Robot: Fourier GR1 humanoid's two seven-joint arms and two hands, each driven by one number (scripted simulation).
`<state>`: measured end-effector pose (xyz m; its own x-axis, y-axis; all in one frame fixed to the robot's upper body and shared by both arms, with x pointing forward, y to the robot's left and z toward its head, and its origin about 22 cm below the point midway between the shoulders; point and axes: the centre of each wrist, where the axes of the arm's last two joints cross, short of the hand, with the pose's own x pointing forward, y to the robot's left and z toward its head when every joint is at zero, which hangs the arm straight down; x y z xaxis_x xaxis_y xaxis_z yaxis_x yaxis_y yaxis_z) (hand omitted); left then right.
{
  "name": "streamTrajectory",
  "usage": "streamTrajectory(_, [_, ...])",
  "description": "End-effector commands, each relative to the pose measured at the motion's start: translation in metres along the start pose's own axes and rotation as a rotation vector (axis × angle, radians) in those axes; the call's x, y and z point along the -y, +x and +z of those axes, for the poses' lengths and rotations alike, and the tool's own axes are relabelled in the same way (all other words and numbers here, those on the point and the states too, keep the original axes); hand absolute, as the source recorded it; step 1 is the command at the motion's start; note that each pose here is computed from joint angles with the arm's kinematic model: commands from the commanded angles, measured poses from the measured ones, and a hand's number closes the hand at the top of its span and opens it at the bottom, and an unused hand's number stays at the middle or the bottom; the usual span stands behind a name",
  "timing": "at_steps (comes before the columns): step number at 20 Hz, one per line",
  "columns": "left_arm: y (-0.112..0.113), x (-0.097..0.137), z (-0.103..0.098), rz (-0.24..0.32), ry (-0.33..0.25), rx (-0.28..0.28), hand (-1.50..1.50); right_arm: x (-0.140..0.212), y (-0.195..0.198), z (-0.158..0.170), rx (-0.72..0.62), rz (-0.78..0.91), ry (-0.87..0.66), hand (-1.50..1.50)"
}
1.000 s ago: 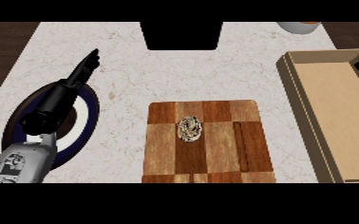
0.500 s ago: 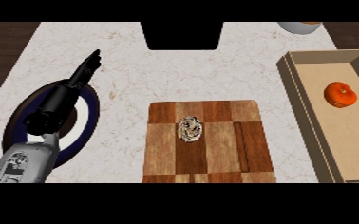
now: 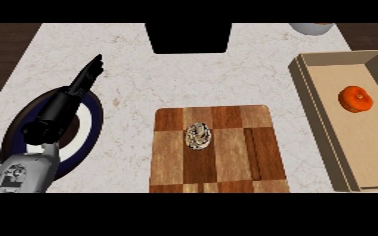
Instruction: Pick the squash from the cutting board and place it in the cardboard box
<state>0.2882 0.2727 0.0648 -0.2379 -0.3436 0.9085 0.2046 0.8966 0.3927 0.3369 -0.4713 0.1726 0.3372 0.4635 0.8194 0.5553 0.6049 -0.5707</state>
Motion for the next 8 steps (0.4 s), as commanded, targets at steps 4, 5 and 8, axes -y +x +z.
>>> streamTrajectory(4, [-0.002, 0.002, -0.006, -0.003, 0.021, 0.003, 0.0, 0.023, -0.053, 0.012, -0.061, -0.418, -0.24, -1.5])
streamTrajectory(5, [0.006, -0.003, -0.003, -0.004, 0.011, 0.012, 0.0, 0.031, -0.069, 0.016, -0.053, -0.427, -0.27, -1.5])
streamTrajectory(8, [-0.005, 0.018, -0.004, 0.002, -0.002, 0.008, 0.0, 0.05, -0.095, 0.021, -0.039, -0.432, -0.319, -1.5])
